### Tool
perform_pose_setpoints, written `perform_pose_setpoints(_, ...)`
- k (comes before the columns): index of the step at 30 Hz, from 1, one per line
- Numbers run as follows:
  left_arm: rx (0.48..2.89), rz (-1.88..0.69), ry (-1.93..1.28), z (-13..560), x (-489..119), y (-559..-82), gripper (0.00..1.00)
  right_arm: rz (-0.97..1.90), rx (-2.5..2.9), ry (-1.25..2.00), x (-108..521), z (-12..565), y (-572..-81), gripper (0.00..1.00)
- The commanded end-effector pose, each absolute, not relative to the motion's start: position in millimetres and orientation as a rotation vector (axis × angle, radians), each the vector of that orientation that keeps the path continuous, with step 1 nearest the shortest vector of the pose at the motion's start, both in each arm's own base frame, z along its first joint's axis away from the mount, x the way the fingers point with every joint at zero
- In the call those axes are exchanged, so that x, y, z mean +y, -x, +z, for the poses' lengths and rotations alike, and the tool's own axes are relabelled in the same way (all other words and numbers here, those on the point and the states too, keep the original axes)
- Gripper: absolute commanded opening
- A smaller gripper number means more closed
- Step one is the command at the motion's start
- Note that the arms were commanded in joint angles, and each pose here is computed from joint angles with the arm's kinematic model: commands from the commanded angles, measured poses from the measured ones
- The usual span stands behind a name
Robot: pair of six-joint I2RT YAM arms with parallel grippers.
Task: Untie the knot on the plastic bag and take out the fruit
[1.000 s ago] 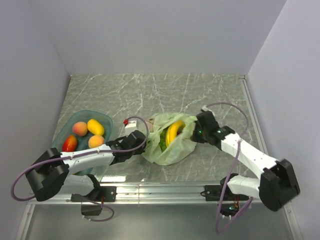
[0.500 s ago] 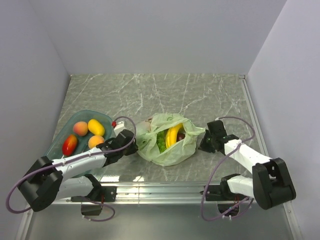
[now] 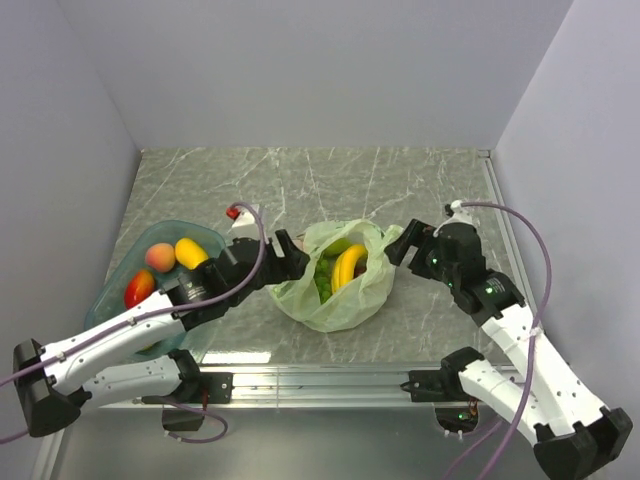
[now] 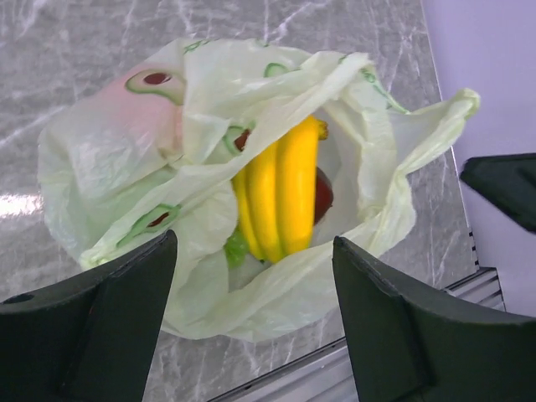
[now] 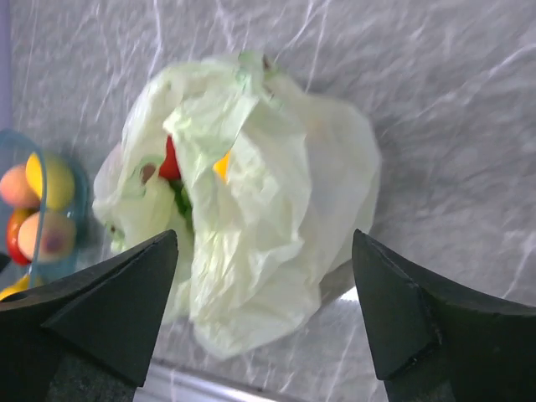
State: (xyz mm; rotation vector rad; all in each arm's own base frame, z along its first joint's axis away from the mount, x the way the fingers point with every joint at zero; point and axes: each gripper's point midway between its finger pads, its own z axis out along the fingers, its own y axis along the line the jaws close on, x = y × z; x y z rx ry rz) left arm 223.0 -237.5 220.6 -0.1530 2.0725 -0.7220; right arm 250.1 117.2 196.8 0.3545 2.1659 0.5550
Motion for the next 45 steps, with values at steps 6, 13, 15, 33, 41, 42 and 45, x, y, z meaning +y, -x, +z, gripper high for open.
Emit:
perform_pose_setpoints(6, 2.077, -0.693, 0.047, 235.1, -273.1, -233.3, 0.79, 0.546, 2.254, -0.387, 158.1, 186.2, -253.5, 0.9)
perform_pose_setpoints(13, 2.124, -0.672, -0.073, 220.3, -315.5, -244.1, 0.79, 0.427, 2.313, -0.459, 145.2, 123.6, -255.5, 0.34)
perform_pose_setpoints(15, 2.126, -0.707, -0.111, 225.2, -329.9, -244.6, 0.79, 0.424, 2.337, -0.47, 141.3, 100.5, -248.3, 0.13)
perform_pose_setpoints(33, 2.284, -0.378, -0.296, 120.1, -377.7, -277.9, 0.74, 0.464, 2.335, -0.461, 137.6, 81.4, -248.1, 0.0)
perform_pose_setpoints(41, 2.286, -0.274, -0.28, 103.4, -368.5, -286.3, 0.19, 0.461, 2.326, -0.438, 139.8, 87.2, -253.9, 0.0)
perform_pose_setpoints(42, 2.288, -0.277, -0.296, 103.7, -367.1, -283.5, 0.07, 0.449, 2.323, -0.436, 138.5, 87.7, -255.1, 0.0)
perform_pose_setpoints(45, 2.256, -0.354, -0.32, 127.0, -359.5, -272.5, 0.01, 0.405, 2.305, -0.429, 133.4, 95.2, -261.6, 0.0)
